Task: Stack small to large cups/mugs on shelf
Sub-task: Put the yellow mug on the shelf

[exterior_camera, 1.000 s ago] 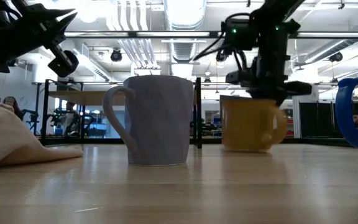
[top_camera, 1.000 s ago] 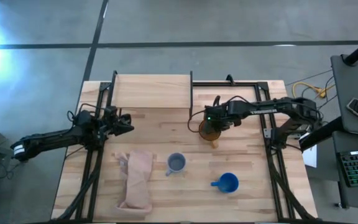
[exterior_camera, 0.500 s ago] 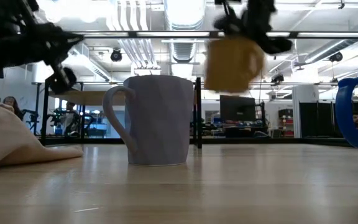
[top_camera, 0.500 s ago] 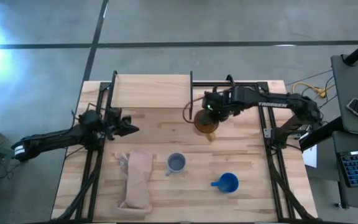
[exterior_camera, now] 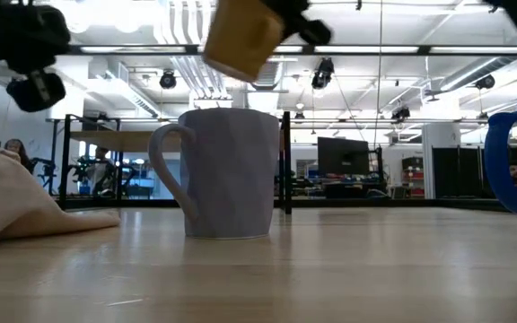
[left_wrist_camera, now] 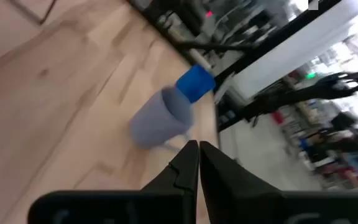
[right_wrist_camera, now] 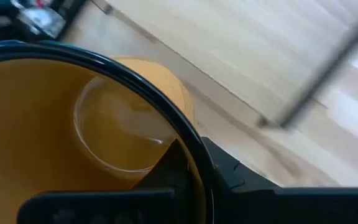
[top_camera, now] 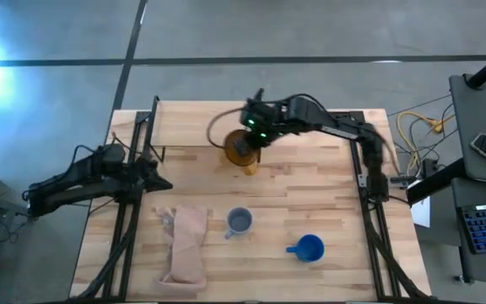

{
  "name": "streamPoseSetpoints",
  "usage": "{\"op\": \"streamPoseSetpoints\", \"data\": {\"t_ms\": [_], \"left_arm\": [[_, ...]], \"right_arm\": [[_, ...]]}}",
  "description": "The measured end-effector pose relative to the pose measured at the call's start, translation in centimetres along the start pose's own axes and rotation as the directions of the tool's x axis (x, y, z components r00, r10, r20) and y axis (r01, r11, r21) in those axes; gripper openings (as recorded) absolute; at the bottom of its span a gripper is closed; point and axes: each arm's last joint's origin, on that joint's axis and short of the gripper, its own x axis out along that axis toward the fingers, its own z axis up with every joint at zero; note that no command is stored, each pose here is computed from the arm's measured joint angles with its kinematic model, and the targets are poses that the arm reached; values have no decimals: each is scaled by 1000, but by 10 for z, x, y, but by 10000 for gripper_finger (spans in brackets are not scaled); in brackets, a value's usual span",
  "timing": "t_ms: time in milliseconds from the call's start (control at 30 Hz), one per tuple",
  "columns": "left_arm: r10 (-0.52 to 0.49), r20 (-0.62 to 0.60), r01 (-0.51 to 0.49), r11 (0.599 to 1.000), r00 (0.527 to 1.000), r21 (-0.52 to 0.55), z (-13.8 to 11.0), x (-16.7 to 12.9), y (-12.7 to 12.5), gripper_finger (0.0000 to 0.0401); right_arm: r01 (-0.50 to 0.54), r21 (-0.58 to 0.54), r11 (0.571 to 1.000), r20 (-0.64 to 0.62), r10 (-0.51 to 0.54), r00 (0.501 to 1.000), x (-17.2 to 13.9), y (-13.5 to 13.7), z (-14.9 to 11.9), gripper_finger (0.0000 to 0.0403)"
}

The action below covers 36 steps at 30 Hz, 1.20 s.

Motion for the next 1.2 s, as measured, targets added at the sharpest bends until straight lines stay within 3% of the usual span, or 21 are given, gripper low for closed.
{"op": "streamPoseSetpoints", "data": {"t_ms": [167,267,367,567,700,833,1200], "left_arm": [[5,56,-7,999,998,34,-5,-17,-6,0],[-6,105,1,999,994,54,-8,-24,-7,0],[29,77,-32,999,997,31,-11,-22,-3,0],[73,11,-73,997,997,-6,-9,-6,6,0],[47,42,-47,999,998,12,3,3,2,0],[-6,139,-7,996,990,92,24,6,-12,0],[163,307,-225,957,938,181,76,5,-46,0]], "right_arm": [[-171,58,984,9,170,985,33,-1,25,14],[-187,48,981,35,186,982,37,2,28,14],[-211,17,977,93,208,974,36,10,31,14],[-88,84,993,260,64,964,28,-6,51,14],[10,146,989,264,-49,963,32,-30,63,14],[27,167,986,181,-58,982,40,-44,66,14],[93,208,974,130,-122,984,49,-67,75,14]]}}
